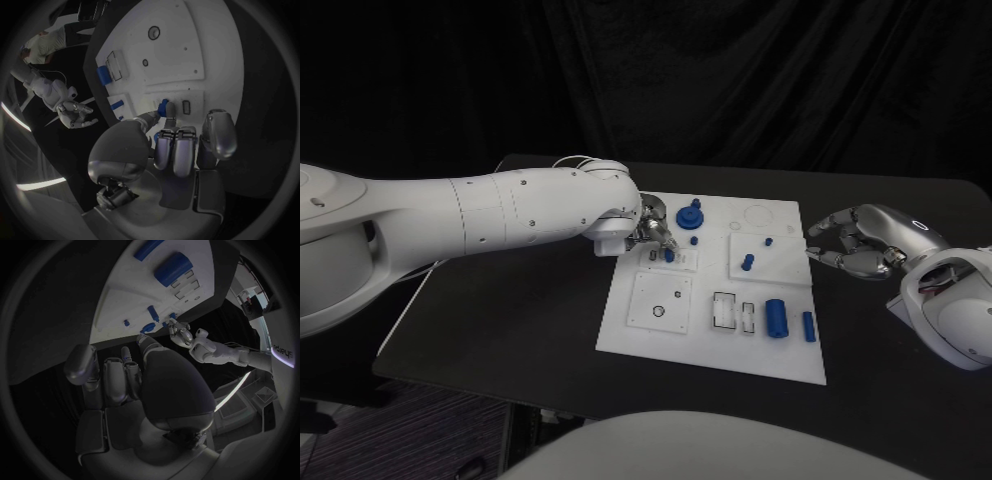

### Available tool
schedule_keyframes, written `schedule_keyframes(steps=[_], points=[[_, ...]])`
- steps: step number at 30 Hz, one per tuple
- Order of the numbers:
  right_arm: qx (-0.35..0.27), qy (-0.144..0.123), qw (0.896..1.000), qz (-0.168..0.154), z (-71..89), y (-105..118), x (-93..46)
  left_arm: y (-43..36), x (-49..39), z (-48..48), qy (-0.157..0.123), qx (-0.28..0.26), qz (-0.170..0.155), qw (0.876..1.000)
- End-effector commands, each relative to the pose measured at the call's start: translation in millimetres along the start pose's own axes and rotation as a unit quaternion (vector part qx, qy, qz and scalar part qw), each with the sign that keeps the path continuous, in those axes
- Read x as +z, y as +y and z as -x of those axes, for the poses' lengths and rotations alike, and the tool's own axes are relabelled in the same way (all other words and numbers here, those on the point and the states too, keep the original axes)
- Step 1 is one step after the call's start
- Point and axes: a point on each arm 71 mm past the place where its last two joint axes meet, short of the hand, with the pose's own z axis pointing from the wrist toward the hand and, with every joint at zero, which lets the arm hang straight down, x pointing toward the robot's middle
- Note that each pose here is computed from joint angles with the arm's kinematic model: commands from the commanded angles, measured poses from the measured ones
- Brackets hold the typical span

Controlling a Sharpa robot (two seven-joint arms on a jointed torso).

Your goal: Assemble the parts on the task board

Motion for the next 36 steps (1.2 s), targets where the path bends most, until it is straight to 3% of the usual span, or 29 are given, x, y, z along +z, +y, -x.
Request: schedule_keyframes(steps=[1, 20, 36], points=[[0.002, 0.005, 1.0, -0.011, -1.4, -1.6, -0.1, -1.7, 0.8, -5.2, 0.018, 0.007, -0.01, 1.0], [0.001, 0.005, 1.0, -0.014, -1.1, -3.4, -0.3, 1.8, -5.3, -1.7, -0.024, -0.018, -0.032, 0.999], [0.003, 0.003, 1.0, -0.02, -0.9, -7.9, -4.1, 13.3, -26.2, 2.9, -0.121, -0.049, -0.081, 0.988]])
